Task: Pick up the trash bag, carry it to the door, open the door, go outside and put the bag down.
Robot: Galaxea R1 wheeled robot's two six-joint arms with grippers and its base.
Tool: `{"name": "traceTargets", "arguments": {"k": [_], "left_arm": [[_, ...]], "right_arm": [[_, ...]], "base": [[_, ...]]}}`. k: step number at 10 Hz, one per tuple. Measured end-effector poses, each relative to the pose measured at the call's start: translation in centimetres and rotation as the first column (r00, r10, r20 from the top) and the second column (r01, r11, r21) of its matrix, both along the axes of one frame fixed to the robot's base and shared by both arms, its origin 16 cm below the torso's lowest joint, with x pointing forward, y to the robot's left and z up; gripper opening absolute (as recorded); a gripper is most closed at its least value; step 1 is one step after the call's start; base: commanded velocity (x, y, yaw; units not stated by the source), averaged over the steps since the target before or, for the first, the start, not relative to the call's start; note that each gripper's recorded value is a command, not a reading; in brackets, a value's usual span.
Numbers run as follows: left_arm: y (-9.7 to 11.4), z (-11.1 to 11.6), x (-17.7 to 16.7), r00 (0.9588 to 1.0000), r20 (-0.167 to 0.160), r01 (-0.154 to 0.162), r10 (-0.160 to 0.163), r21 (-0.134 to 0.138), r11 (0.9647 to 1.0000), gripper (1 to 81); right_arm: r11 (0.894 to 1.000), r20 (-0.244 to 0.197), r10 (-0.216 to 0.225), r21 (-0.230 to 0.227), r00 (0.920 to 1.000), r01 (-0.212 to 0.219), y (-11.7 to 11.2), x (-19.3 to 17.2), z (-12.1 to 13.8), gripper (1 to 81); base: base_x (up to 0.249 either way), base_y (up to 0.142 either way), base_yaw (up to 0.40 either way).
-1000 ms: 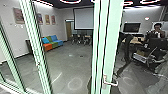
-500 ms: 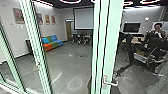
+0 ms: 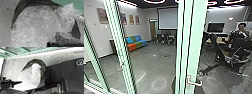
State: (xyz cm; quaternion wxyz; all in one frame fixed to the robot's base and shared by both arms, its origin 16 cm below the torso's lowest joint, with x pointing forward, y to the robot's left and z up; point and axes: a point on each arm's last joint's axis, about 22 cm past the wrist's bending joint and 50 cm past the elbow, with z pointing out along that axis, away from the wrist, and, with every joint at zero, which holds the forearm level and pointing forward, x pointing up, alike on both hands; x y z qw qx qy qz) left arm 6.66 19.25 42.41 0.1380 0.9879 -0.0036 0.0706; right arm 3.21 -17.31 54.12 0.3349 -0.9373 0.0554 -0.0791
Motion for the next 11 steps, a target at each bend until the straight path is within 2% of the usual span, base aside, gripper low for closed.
{"name": "traceTargets", "arguments": {"k": [2,5,7,8,10,11], "left_arm": [[0.0,0.0,0.0,1.0000,0.000,0.000,0.000,0.000,1.0000,1.0],[0.0,0.0,0.0,1.0000,0.000,0.000,0.000,0.000,1.0000,1.0],[-0.1,0.0,0.0,1.0000,0.000,0.000,0.000,-0.001,1.0000,1.0],[-0.3,0.0,0.0,1.0000,0.000,0.000,0.000,-0.003,1.0000,1.0],[-0.4,0.0,0.0,1.0000,0.000,0.001,-0.001,-0.005,1.0000,1.0],[-0.5,0.0,0.0,1.0000,0.000,0.001,-0.001,-0.006,1.0000,1.0]], "right_arm": [[1.000,0.031,-0.021,-0.010,0.9993,0.021,-4.4,1.7,2.8,81.1],[0.997,0.083,-0.034,0.070,0.9960,0.028,-5.3,4.8,9.4,81.1],[0.997,0.116,-0.050,0.063,0.9920,0.042,-8.5,7.1,13.3,81.1],[0.996,0.136,-0.058,0.075,0.9890,0.048,-9.0,8.7,15.4,81.1],[0.991,0.204,-0.081,0.124,0.9755,0.057,-8.2,13.7,19.5,81.1],[0.990,0.225,-0.083,0.134,0.9709,0.053,-8.4,15.5,21.3,81.1]], "base": [[0.000,0.000,0.000],[0.000,0.000,0.000],[0.000,0.000,0.000],[0.000,0.000,0.000],[0.000,0.000,0.000],[0.000,0.000,0.000]]}}
